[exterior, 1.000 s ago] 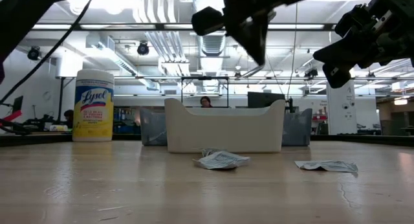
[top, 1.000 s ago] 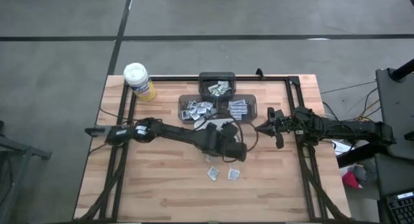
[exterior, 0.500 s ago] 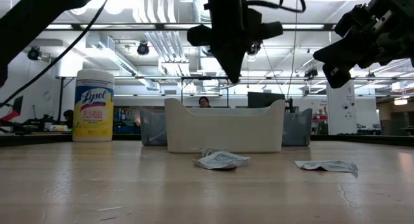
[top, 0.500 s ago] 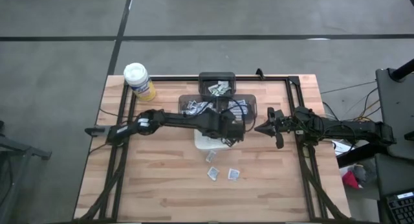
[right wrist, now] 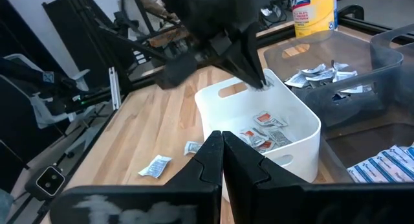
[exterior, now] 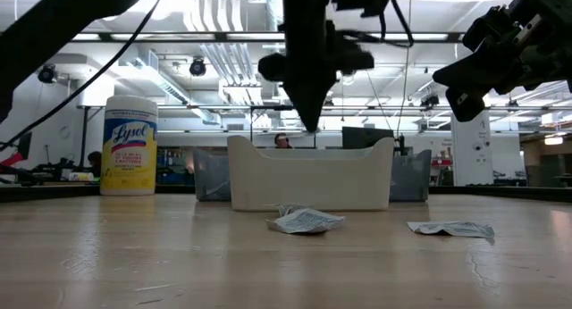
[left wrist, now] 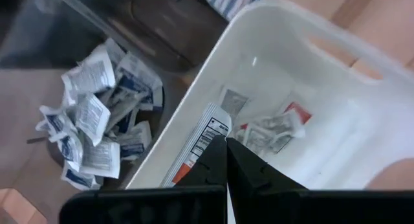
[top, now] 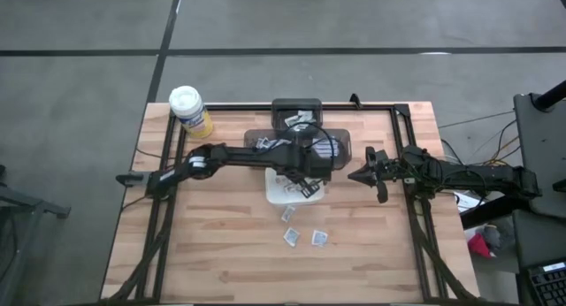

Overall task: Pick & Place First Aid Supplies
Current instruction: Put the ointment pack into the white bin

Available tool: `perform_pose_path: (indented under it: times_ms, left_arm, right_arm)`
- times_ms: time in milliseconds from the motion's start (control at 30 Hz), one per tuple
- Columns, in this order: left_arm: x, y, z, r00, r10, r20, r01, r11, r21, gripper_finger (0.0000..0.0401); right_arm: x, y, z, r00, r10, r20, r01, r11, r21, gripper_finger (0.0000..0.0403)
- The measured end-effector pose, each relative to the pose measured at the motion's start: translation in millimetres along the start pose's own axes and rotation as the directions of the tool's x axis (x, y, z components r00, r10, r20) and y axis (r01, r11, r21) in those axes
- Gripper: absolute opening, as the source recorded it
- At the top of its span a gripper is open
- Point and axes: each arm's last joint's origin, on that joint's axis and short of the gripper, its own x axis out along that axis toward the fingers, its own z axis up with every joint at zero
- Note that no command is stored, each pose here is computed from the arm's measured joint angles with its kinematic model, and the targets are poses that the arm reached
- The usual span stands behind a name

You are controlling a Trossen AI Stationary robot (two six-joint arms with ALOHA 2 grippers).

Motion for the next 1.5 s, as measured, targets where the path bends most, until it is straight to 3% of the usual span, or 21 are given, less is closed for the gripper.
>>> perform_pose_path:
  times_ms: [367, 767, 1367, 1500]
  left_arm:
    - [43.8, -9.8, -13.8, 0.998, -0.018, -0.053, 0.019, 1.000, 0.018, 0.0000]
    - [72.2, -15.4, -24.7, 0.996, -0.053, -0.073, 0.054, 0.998, 0.016, 0.0000]
    - [72.7, -16.7, -25.0, 0.995, -0.066, -0.077, 0.067, 0.998, 0.015, 0.0001]
    - [72.4, -17.1, -25.4, 0.993, -0.081, -0.089, 0.082, 0.997, 0.013, 0.0024]
  right_arm:
    - [0.0, 0.0, 0.0, 1.000, 0.000, 0.000, 0.000, 1.000, 0.000, 0.0008]
    - [0.0, 0.0, 0.0, 1.000, 0.000, 0.000, 0.000, 1.000, 0.000, 0.0008]
    - [0.0, 0.0, 0.0, 1.000, 0.000, 0.000, 0.000, 1.000, 0.000, 0.0008]
    - [0.0, 0.0, 0.0, 1.000, 0.000, 0.000, 0.000, 1.000, 0.000, 0.0008]
